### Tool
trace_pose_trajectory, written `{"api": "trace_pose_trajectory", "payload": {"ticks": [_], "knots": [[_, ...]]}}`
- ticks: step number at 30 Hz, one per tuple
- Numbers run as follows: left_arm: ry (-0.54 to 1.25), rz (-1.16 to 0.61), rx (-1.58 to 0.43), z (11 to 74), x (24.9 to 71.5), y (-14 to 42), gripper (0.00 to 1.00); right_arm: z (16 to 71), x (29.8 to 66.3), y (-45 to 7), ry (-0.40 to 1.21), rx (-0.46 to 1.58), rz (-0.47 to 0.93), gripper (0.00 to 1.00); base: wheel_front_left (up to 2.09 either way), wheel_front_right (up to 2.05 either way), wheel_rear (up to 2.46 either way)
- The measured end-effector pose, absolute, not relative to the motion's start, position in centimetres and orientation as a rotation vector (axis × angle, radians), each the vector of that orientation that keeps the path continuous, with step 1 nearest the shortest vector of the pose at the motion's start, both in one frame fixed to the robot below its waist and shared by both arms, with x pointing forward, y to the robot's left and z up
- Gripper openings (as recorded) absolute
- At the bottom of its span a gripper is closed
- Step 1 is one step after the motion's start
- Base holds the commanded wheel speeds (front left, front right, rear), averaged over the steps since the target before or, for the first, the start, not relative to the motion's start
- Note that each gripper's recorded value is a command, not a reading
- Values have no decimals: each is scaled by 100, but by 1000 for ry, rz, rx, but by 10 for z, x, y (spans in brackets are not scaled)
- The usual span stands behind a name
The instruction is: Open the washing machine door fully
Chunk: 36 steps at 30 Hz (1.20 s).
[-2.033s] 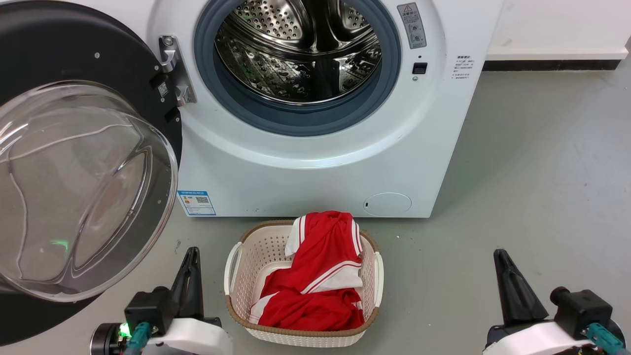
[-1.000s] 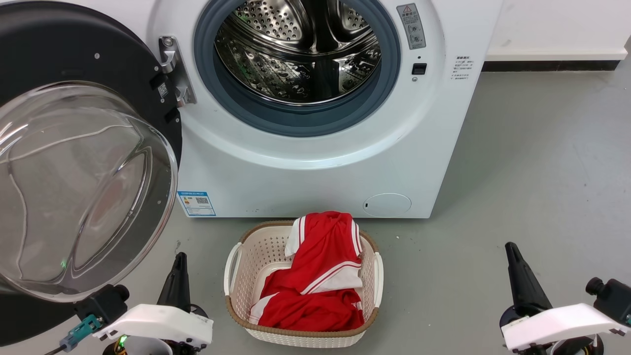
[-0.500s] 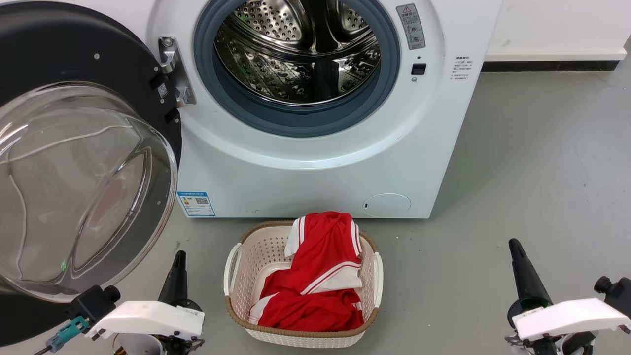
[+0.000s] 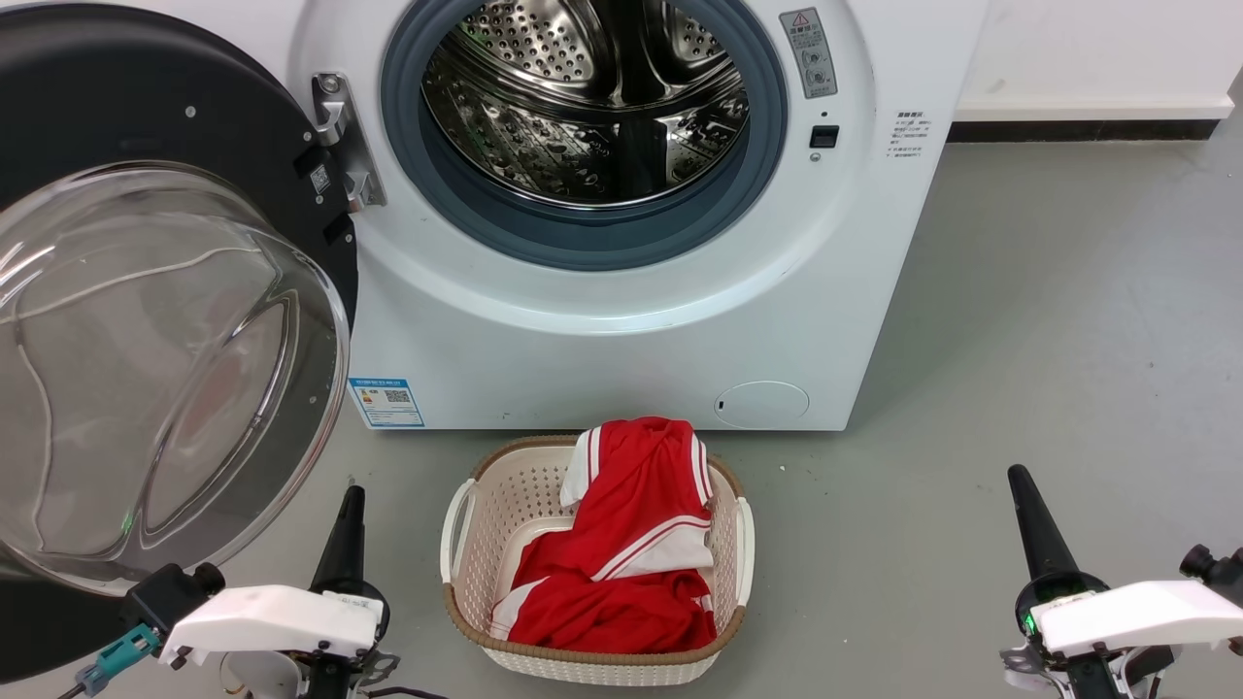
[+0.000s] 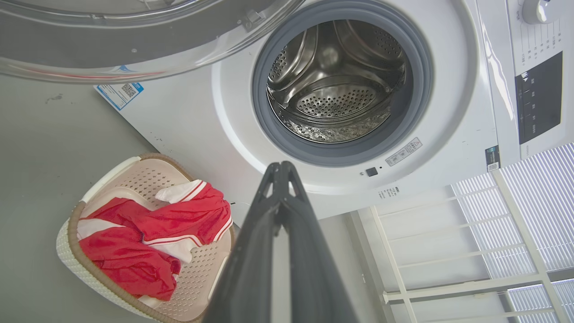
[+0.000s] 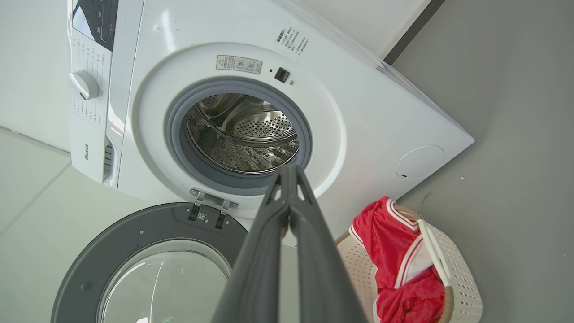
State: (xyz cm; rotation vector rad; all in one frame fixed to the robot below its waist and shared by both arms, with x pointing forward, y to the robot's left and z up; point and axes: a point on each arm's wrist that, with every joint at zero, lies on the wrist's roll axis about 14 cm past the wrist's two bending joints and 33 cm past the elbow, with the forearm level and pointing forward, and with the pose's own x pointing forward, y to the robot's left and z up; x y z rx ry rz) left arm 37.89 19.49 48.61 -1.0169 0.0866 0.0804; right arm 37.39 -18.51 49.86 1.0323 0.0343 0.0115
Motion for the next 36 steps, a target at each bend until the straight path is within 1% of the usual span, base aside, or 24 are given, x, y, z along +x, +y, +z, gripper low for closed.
{"api": "trace_pose_trajectory", "payload": {"ticks": [17,36], "knots": [[76,68,-1204,489,381,197,0,499,378,-190,35,1213,-3,0,0,0,0],[52,45,-1370,495,384,197,0,500,382,-195,28,1369,-13,0,0,0,0]]}}
